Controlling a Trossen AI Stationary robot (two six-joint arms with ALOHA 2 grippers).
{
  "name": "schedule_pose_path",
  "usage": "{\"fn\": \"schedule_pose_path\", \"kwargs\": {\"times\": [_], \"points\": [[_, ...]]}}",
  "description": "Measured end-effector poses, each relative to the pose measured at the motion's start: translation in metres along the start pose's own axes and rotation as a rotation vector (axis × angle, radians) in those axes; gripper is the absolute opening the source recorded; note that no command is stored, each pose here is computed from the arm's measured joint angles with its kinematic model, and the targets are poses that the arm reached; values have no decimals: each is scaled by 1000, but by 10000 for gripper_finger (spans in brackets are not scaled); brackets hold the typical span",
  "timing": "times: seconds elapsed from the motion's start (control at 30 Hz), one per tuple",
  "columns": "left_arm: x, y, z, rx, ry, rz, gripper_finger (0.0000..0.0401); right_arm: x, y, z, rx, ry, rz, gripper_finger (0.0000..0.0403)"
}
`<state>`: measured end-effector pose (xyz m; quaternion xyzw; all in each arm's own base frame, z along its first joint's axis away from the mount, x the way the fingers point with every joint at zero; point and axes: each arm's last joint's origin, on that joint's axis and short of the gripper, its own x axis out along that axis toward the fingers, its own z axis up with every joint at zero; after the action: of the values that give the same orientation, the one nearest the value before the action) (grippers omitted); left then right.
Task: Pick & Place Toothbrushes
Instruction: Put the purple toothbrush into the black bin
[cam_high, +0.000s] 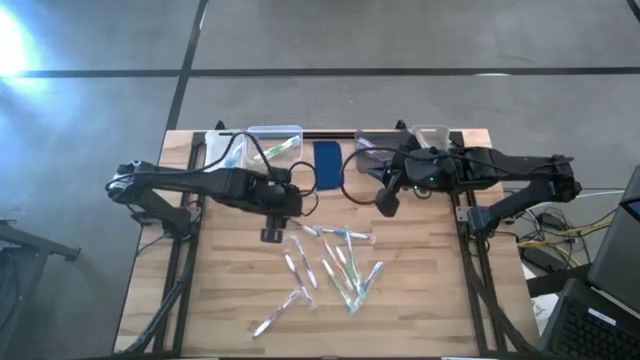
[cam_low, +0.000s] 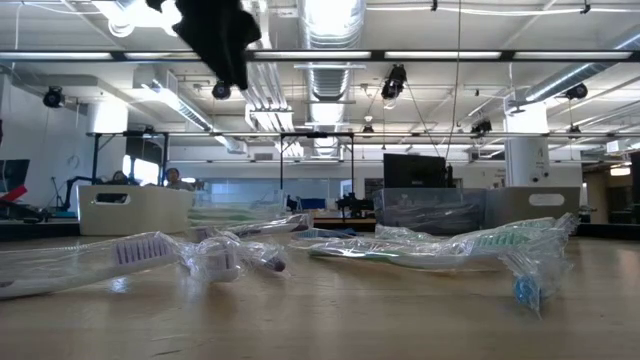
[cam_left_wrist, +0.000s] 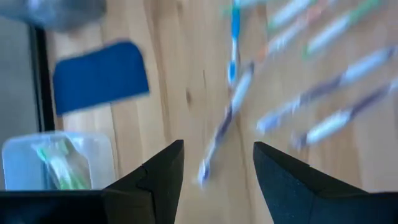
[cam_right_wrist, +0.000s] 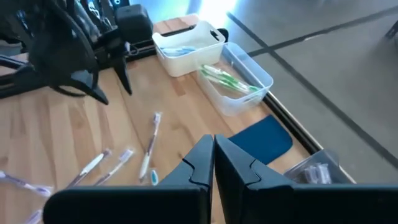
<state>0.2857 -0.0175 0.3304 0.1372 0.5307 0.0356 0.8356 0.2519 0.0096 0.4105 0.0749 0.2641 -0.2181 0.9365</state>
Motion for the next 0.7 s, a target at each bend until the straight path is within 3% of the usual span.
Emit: {"fn": "schedule_pose_path", "kwargs": {"times": [0.33, 0.7], "points": [[46, -12, -33, 364, 172, -14, 197, 0, 0, 0, 44, -2, 2, 8], [89, -2, -48, 406, 138, -87, 197, 0, 0, 0, 61, -2, 5, 8]]}}
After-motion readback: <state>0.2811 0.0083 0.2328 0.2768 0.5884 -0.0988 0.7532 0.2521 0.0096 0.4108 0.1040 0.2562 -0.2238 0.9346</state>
